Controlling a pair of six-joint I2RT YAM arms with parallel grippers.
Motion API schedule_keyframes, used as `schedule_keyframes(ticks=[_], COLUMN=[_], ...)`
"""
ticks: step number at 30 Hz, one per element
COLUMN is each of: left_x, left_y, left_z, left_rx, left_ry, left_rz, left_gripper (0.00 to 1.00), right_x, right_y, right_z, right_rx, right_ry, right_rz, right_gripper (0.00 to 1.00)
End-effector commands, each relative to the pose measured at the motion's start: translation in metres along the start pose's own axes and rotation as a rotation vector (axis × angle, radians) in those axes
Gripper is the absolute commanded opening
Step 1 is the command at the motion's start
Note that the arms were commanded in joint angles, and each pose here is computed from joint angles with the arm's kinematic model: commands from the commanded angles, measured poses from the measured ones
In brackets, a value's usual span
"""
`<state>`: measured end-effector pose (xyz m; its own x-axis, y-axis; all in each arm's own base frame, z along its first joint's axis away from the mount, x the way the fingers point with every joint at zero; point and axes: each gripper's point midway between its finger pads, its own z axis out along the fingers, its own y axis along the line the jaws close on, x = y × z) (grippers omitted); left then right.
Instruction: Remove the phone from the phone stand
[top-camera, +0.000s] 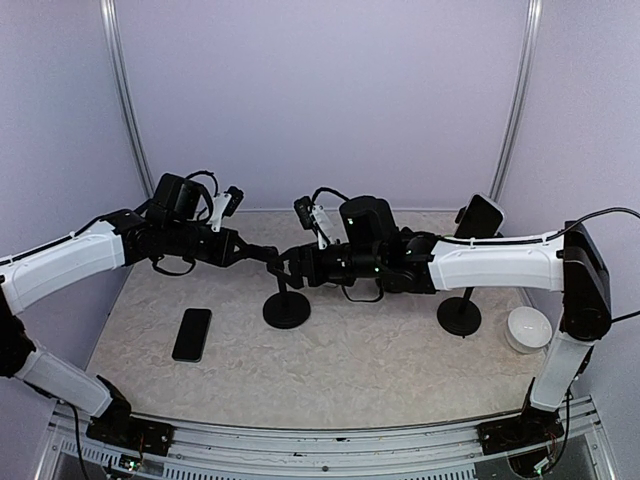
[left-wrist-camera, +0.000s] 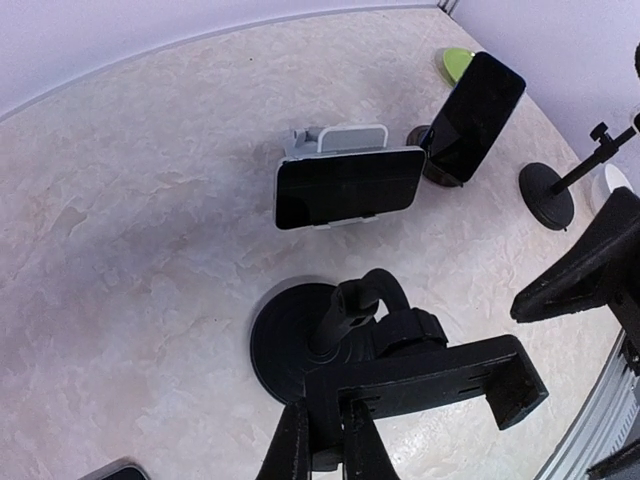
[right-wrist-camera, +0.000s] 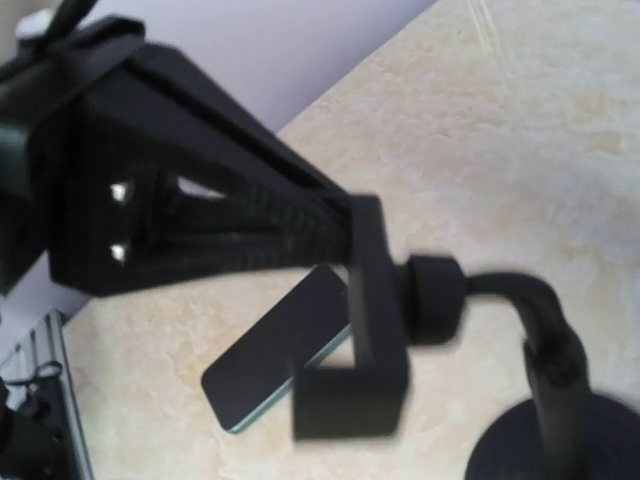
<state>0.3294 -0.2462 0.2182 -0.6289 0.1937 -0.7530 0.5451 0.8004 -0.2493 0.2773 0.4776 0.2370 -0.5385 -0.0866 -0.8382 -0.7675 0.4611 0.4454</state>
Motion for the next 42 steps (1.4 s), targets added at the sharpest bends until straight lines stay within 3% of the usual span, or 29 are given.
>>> schedule_keyframes(ticks=[1,5,14,23,39,42], left_x=[-0.034,-0.047,-0.059,-0.045,-0.007,-0.004], left_y=[0.005,0.026,0.097,0.168,0.180,0.180], left_z=[-0.026,-0.044,-0.082,-0.110,-0.096,-0.098], left_rx=[0.033,0.000,-0.215,-0.470,-0.445,-0.448], left_ry=[-0.148,-0.199,-0.269,-0.297,-0.250,-0.231], left_rz=[-0.037,-0.057,-0.082,-0.186,-0.257,-0.268], left_gripper=[0.00,0.00,0.00,0.00,0.00,0.19], right_x=[-0.017,-0.018,-0.016,-0.015,-0.015,-0.015], right_y=[0.008,0.010,0.011,0.008,0.009,0.008], right_z=[-0.003,-0.005,-0.014,-0.017,-0.013,-0.012], right_rx=[-0.012,-0.013,-0.013,-0.002,0.001,0.001], right_ry=[-0.035,-0.039,-0.044,-0.046,-0.031,-0.029], right_rz=[-0.017,-0.025,-0.039,-0.038,-0.080,-0.081], right_gripper=[0.90,0.98,0.99,0.99,0.99,0.99])
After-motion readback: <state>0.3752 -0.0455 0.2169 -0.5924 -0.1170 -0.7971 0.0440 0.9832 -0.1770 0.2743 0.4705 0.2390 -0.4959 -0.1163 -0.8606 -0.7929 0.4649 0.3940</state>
